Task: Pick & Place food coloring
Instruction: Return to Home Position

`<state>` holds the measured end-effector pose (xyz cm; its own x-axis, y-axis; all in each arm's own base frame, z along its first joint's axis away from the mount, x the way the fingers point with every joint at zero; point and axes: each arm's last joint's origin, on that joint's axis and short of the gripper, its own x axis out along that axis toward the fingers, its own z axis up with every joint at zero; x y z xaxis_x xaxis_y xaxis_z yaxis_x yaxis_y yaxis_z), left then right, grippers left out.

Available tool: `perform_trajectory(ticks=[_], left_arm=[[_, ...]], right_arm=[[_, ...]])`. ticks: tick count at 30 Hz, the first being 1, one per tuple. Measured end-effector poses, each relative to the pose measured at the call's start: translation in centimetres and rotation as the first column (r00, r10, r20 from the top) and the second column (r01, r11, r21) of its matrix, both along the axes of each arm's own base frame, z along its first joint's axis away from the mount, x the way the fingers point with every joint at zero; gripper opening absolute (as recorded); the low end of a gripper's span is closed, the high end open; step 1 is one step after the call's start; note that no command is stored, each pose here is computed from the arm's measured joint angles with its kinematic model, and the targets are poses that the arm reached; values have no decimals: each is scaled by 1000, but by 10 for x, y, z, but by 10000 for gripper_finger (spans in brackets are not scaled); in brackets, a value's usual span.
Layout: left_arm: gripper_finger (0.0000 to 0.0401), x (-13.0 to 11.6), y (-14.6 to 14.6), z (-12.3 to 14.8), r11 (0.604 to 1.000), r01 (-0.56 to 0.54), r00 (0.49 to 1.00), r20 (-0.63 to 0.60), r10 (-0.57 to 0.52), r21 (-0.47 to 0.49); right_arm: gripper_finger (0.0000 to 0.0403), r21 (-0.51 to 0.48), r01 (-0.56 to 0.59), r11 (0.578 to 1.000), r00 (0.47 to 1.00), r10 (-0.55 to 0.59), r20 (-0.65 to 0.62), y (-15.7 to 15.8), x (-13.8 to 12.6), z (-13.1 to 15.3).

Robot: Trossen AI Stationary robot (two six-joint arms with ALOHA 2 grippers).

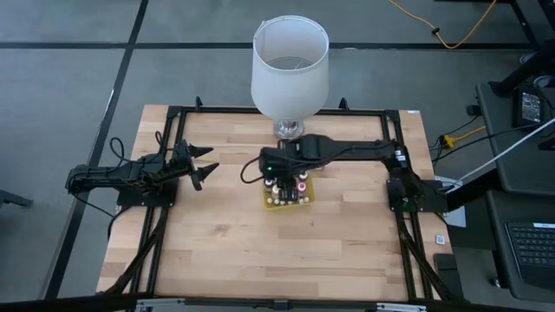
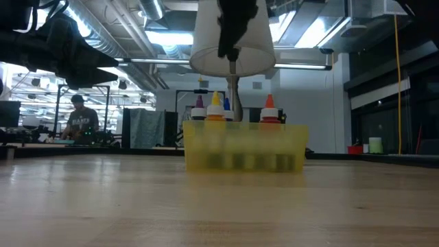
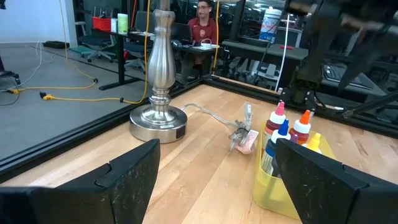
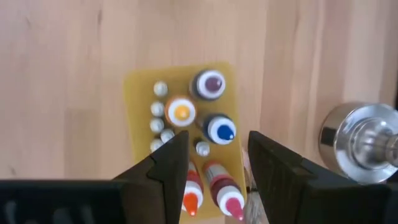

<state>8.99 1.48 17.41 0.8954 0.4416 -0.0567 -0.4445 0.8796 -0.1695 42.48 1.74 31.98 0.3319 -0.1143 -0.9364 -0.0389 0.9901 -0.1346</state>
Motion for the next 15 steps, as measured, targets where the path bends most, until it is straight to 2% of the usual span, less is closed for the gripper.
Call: perform_trajectory(ticks=[10, 15], left_arm=[[313, 0, 0, 0, 1000, 0, 1000, 0, 0, 0], [311, 0, 0, 0, 1000, 0, 1000, 0, 0, 0]], right_arm=[[166, 19, -3, 1000, 985, 0, 173, 0, -17, 42], [166, 32, -54, 998, 989, 49, 142, 4, -23, 38]])
